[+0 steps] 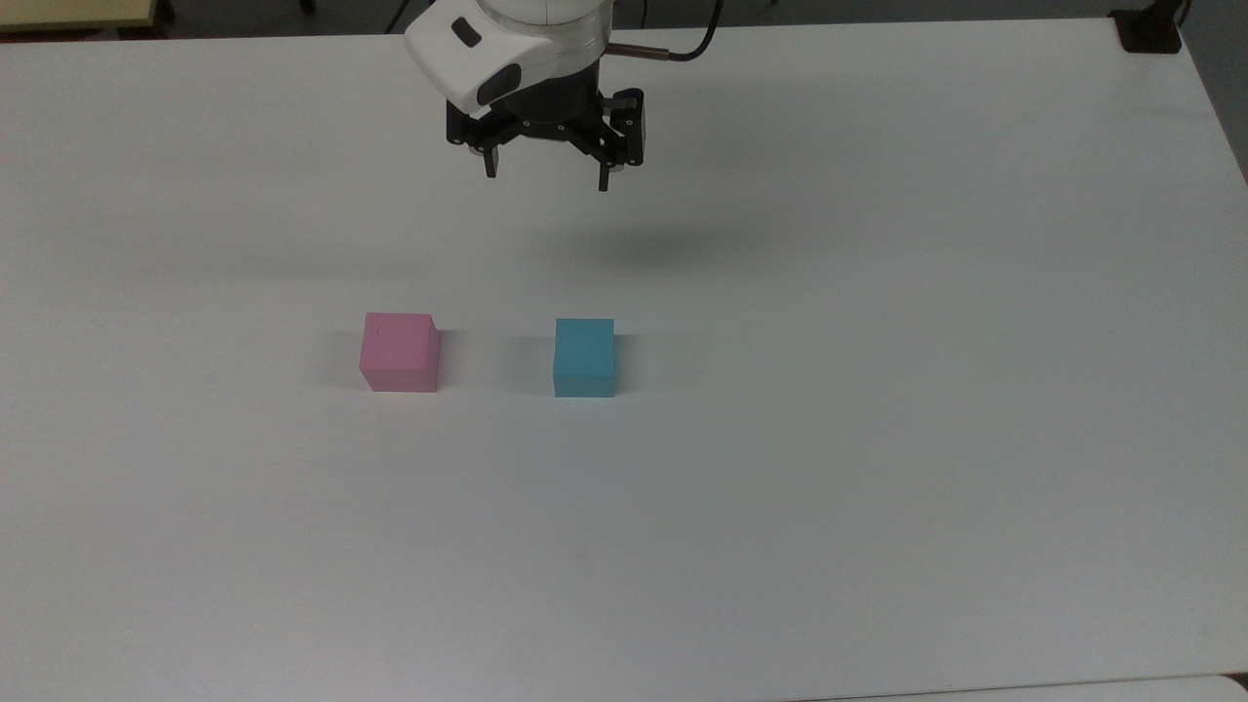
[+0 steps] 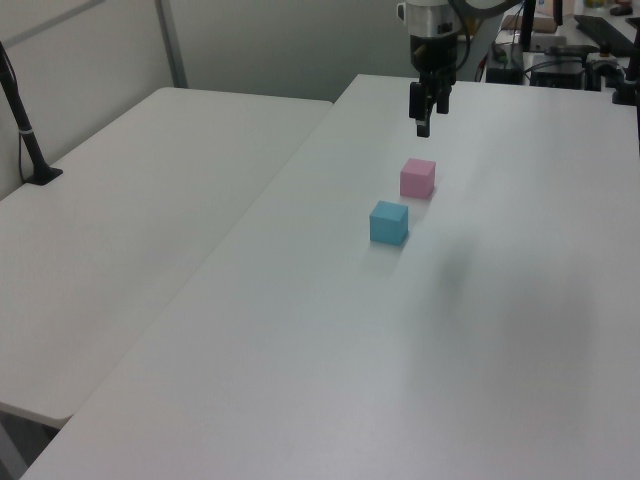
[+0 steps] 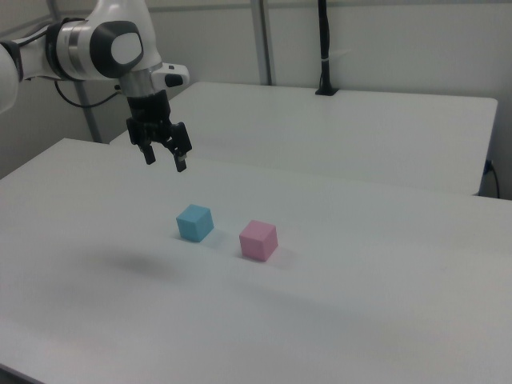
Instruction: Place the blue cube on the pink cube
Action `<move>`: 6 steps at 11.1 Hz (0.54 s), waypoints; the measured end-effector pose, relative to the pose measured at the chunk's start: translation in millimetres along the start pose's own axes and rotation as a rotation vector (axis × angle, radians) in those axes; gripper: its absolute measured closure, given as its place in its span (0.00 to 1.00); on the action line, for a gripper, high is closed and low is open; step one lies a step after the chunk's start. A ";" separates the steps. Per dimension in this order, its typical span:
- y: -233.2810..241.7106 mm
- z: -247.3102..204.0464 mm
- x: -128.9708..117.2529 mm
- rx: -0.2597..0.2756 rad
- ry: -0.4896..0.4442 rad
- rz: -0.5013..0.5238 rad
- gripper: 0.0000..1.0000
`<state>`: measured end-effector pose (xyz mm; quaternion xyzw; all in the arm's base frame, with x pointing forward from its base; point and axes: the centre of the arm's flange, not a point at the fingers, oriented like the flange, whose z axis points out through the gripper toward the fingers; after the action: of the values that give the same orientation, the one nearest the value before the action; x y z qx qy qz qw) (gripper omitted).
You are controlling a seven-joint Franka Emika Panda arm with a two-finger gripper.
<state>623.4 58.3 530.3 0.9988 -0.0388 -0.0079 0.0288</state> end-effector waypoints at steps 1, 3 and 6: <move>2.1 0.0 0.4 0.002 0.000 0.003 0.00; 3.3 -0.2 0.6 0.007 -0.001 -0.002 0.00; 4.3 -0.3 0.8 0.008 -0.001 -0.005 0.00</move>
<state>623.9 53.9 530.8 0.9990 -0.0361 -0.0081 0.0245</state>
